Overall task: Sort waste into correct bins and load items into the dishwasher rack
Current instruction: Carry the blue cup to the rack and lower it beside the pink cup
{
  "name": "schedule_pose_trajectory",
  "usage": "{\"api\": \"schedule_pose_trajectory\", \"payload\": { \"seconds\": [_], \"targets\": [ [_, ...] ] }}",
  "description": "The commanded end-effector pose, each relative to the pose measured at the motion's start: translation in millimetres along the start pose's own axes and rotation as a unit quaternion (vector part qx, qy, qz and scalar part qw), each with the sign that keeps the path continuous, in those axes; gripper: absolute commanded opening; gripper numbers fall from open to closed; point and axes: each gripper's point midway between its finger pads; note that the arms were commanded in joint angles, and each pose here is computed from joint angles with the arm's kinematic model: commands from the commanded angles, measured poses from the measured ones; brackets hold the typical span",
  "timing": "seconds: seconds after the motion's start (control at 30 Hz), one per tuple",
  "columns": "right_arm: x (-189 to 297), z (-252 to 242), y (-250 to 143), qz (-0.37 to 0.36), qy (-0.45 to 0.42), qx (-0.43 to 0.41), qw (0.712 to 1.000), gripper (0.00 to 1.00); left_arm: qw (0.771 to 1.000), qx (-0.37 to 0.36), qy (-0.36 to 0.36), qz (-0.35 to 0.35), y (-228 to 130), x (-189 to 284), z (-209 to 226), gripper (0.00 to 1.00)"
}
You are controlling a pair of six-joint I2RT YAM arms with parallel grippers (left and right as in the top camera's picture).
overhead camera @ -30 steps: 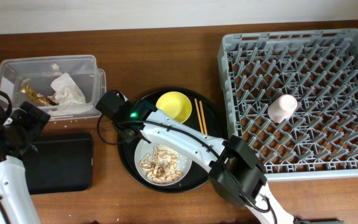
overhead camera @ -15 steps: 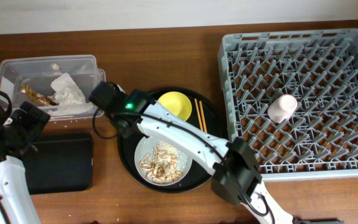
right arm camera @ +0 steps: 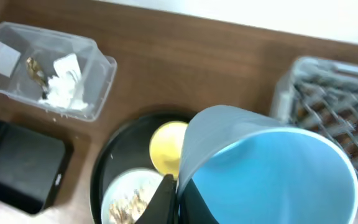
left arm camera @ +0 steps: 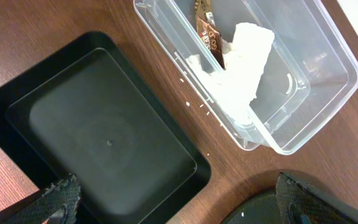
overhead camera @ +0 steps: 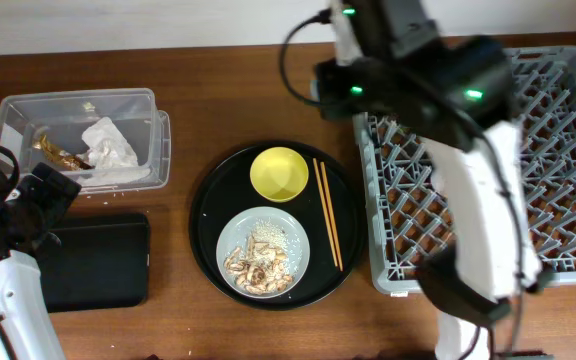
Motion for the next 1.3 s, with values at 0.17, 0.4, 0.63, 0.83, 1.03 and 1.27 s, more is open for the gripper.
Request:
{"api": "schedule_pose_trajectory", "payload": {
  "seconds": [0.17,0.4,0.63,0.83,1.03,1.27],
  "targets": [
    [64.5,-131.2,-76.5,0.058,-0.118,-0.137,0.982,0.04,1.0,0.006,-0.001,-0.006,2.8,2.6,0.1,0.99],
    [42.3,-150.3,-110.3,0.049,0.152,-0.198,0.967,0.04,1.0,0.006,-0.001,-0.006,2.8,2.6,0.1,0.99],
    [-5.5,-120.5,-165.6,0.035,0.355,-0.219,0.908,0.04,1.0,0.006,-0.001,-0.006,2.8,2.6,0.1,0.99],
    [-29.7,-109.1,-192.5,-0.021,0.423,-0.259,0.868,0.04,1.0,0.006,-0.001,-0.006,2.8,2.6,0.1,0.99],
    [-49.7,-112.2,-203.1,-0.032,0.44,-0.286,0.851,0.04,1.0,0.006,-0.001,-0.006,2.8,2.6,0.1,0.99],
    [-67.0,-112.6,-223.6,0.006,0.442,-0.311,0.841,0.04,1.0,0.006,-0.001,-0.006,2.8,2.6,0.1,0.99]
  ]
}}
Point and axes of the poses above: each gripper's point midway between its finger pads, its own x axis back along the fingers, its own z axis along the line the jaws close on, y = z × x, and after that the axes turned 9 degrees about x, right-handed
